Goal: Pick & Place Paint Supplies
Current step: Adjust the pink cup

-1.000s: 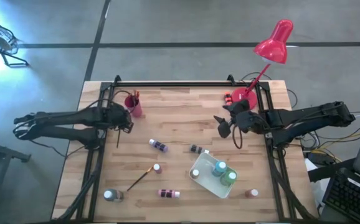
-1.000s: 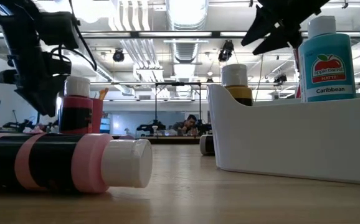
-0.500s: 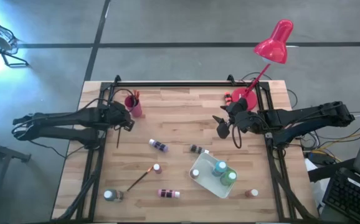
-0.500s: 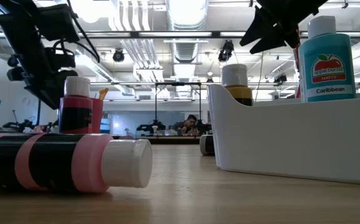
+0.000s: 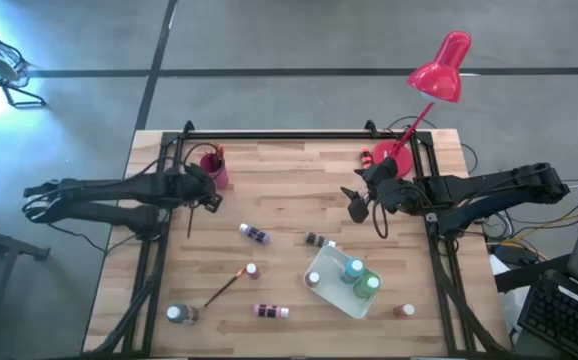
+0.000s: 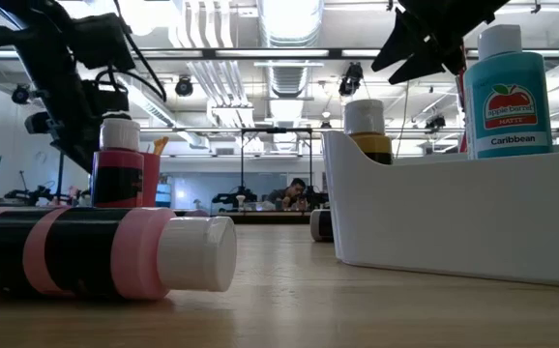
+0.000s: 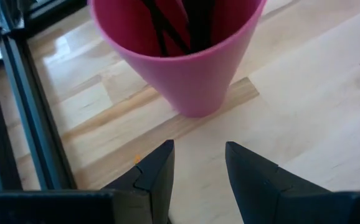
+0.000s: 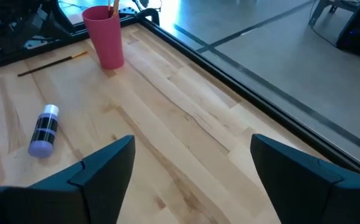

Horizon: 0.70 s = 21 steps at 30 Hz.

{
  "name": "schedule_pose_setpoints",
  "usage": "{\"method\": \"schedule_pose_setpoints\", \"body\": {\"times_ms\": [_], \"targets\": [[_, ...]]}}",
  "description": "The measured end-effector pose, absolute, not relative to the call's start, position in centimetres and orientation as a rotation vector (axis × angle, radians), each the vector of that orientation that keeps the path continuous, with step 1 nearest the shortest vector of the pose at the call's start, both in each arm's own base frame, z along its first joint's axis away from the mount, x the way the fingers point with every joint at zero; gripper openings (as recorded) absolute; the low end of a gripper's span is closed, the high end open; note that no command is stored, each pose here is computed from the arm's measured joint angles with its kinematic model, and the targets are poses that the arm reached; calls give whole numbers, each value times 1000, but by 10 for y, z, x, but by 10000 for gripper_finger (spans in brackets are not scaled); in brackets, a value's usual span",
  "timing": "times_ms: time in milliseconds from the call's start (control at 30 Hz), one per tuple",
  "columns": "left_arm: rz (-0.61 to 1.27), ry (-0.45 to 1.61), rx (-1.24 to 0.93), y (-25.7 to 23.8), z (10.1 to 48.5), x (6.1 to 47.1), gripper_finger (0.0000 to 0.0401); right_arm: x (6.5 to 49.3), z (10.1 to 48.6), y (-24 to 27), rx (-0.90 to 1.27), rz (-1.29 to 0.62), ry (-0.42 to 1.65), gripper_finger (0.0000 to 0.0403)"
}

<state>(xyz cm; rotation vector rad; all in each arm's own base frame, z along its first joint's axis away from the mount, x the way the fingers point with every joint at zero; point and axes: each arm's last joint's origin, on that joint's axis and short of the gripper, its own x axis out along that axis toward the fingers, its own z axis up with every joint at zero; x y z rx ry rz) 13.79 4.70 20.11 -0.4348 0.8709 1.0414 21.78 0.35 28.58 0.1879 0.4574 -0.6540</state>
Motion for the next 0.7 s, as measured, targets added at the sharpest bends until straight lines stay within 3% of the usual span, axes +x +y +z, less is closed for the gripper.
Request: {"method": "schedule_pose_setpoints", "body": {"times_ms": [333, 700], "targets": [[1093, 874, -384, 55, 195, 147, 149, 218, 286, 4, 188, -652, 458, 331], [1092, 838, -399, 60, 190, 148, 149, 218, 286, 4, 185, -651, 460, 308]]}}
